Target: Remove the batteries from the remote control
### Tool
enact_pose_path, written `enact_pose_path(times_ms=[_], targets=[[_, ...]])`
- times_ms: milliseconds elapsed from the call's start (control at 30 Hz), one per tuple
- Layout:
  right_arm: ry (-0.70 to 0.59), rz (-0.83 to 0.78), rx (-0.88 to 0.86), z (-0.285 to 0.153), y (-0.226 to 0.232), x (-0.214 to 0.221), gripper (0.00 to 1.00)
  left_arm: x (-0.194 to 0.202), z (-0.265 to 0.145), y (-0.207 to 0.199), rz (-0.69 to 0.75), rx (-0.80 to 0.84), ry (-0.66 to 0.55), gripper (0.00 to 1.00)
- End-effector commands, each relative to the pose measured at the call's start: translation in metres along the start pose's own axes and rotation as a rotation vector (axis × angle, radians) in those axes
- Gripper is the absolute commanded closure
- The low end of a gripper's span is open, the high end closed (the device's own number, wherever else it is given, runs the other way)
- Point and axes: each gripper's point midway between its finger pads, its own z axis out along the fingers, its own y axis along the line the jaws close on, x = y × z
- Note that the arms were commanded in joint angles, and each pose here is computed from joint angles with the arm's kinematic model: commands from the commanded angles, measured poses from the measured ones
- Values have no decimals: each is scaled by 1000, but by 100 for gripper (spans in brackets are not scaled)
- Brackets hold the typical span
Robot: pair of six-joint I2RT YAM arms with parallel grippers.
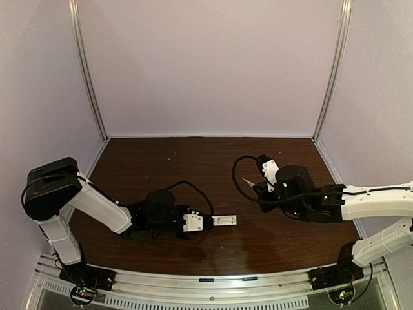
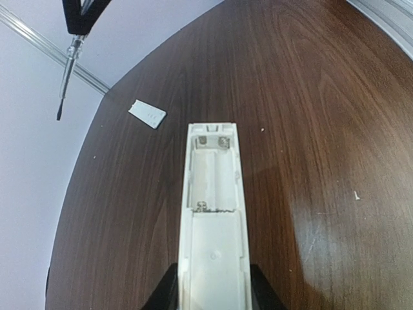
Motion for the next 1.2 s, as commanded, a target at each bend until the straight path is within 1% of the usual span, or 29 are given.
enact_pose_path(times_ms=[0, 233, 600, 733, 1167], targets=[[-184, 163, 60, 6, -12, -20, 100, -16, -6, 25, -46, -86, -58, 100], [-166, 180, 93, 38, -10, 14, 100, -10, -9, 41, -120, -144, -45, 100], [-142, 199, 164, 74, -15, 47, 100, 4, -13, 54, -198, -211, -8, 100], [-117, 206, 176, 85, -19, 62, 93, 10, -15, 60, -224, -233, 7, 100], [-70, 252, 131, 103, -26, 93, 86, 16, -17, 66, -257, -252, 17, 100]])
